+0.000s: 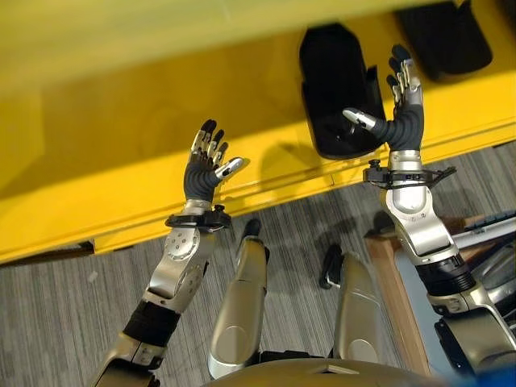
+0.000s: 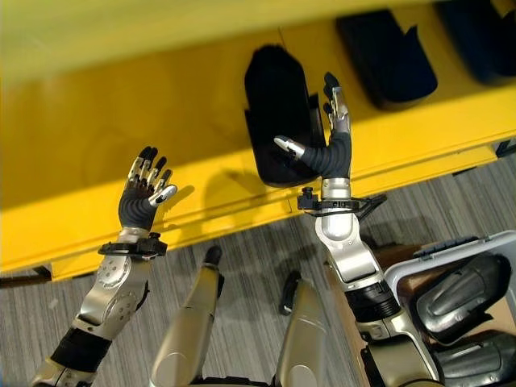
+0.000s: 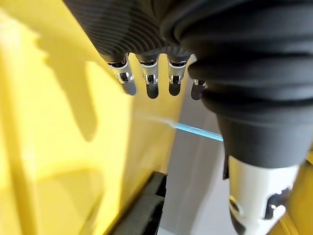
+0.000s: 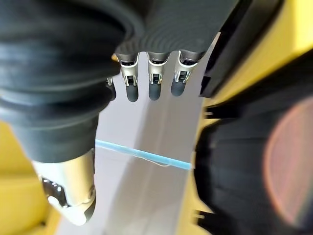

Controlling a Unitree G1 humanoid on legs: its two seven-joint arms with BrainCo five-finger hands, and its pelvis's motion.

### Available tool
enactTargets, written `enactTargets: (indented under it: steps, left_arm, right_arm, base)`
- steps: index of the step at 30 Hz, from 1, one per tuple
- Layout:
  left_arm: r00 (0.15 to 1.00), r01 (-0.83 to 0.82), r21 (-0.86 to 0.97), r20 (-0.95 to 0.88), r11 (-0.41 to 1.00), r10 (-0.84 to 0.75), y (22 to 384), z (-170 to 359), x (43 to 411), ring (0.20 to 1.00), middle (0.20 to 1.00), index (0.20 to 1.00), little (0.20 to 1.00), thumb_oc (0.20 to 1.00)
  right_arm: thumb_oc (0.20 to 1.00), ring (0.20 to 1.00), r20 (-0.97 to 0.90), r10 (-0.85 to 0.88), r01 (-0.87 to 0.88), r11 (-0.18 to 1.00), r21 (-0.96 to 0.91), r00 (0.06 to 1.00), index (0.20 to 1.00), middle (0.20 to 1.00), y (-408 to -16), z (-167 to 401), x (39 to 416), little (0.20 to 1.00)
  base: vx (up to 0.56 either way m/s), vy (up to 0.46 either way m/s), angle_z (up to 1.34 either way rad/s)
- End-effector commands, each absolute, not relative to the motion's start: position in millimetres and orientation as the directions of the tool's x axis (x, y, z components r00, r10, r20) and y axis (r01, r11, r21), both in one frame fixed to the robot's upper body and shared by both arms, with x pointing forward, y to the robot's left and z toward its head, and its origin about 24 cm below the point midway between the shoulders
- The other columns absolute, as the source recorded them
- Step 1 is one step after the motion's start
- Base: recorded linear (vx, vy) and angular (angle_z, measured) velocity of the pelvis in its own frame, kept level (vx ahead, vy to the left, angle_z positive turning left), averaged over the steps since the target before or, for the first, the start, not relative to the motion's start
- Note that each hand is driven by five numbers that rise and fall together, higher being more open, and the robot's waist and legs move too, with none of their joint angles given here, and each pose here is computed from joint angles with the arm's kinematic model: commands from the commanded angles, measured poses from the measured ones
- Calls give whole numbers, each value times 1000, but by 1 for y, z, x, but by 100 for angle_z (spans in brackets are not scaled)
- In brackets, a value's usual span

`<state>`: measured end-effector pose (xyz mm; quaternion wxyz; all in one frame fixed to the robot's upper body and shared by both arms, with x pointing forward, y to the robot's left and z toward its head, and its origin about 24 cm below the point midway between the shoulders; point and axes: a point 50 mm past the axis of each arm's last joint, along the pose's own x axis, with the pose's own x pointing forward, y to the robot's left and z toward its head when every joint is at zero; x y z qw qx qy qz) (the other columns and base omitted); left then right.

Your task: Move parts from the plastic box to the shelf.

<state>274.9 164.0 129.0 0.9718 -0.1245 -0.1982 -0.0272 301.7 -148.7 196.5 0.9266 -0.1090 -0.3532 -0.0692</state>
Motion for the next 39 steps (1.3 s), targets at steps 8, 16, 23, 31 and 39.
enactTargets:
  steps: [8,16,23,31,39]
  left_arm:
    - [803,8,-225,582,974,127,161,166,267,1000,1000,1000,1000,1000]
    - [765,-35,-200,625,979,155,166,171,260,1000,1000,1000,1000,1000]
    - [750,-39,-201,642,979,161,165,173,261,1000,1000,1000,1000,1000]
    - [762,-37,-184,630,982,146,168,169,262,1000,1000,1000,1000,1000]
    - [768,-2,-185,629,983,120,168,168,267,1000,1000,1000,1000,1000]
  right_arm:
    - [1000,1000,922,-102,664,723,-190,374,1000,1000,-173,234,264,1000]
    - [1000,1000,921,-81,880,338,-334,380,1000,1000,-215,202,245,1000]
    - [1000,1000,886,-144,894,-17,-447,440,1000,1000,-254,164,243,1000]
    - [1000,1000,814,-108,805,-121,-581,571,1000,1000,-265,136,244,1000]
    - [1000,1000,664,11,652,-196,-732,748,1000,1000,-262,110,271,1000]
  base:
    - [-32,15,2]
    - [0,0,0]
    - [5,8,-3]
    - [0,0,0]
    - [0,0,0]
